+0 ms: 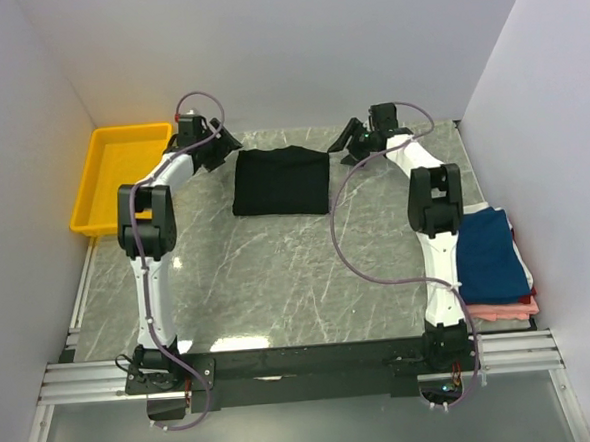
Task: Fold and stack the t-shirts
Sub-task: Fold the tshirt
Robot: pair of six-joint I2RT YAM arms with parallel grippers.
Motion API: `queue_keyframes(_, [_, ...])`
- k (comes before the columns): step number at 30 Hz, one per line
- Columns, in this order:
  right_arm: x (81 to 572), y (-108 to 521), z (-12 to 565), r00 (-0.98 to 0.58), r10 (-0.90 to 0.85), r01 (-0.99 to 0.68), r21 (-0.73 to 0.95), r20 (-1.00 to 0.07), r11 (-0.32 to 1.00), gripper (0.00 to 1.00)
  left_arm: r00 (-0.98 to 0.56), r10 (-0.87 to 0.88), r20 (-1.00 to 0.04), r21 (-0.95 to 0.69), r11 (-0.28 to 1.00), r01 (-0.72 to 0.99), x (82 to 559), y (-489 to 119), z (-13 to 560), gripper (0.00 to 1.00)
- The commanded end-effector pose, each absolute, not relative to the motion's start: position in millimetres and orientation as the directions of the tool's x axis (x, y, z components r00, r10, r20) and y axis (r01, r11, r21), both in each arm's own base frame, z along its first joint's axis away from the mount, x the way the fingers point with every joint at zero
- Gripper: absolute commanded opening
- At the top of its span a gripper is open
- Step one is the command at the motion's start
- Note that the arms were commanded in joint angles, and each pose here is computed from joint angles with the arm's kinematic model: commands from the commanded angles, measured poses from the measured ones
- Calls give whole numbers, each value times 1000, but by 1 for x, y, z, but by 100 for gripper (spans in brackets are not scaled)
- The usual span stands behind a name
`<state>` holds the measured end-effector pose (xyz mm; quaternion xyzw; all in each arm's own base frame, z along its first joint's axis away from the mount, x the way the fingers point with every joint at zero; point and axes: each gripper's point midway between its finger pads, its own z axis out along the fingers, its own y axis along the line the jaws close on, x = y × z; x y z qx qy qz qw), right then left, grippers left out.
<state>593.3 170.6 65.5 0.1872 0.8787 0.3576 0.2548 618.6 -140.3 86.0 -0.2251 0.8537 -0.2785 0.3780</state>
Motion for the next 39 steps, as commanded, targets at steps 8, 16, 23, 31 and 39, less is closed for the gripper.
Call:
queue_keyframes(8, [531,175,108,-788,359,73,503,-500,861,70,-573,-588,-572,-595,777,-203,565,-143,122,78])
queue_keyframes(16, [490,207,76,-835,269,33,445,-479,895,75,-664,-534,-524,-513,820,-255,514,-157,70,81])
queue_keyframes(23, [452,217,42,-876,239,51,413,-419,909,70,-718,-515,-469,-536,812,-232,473,-189,54,81])
queue_keyframes(31, [398,212,51,-878,244,37,449,-412,893,21,-752,-503,-425,-528,813,-246,406,-213,50,50])
queue_keyframes(39, [307,204,52,-894,209,-5,474,-397,881,19,-791,-444,-421,-515,835,-194,311,-230,60,36])
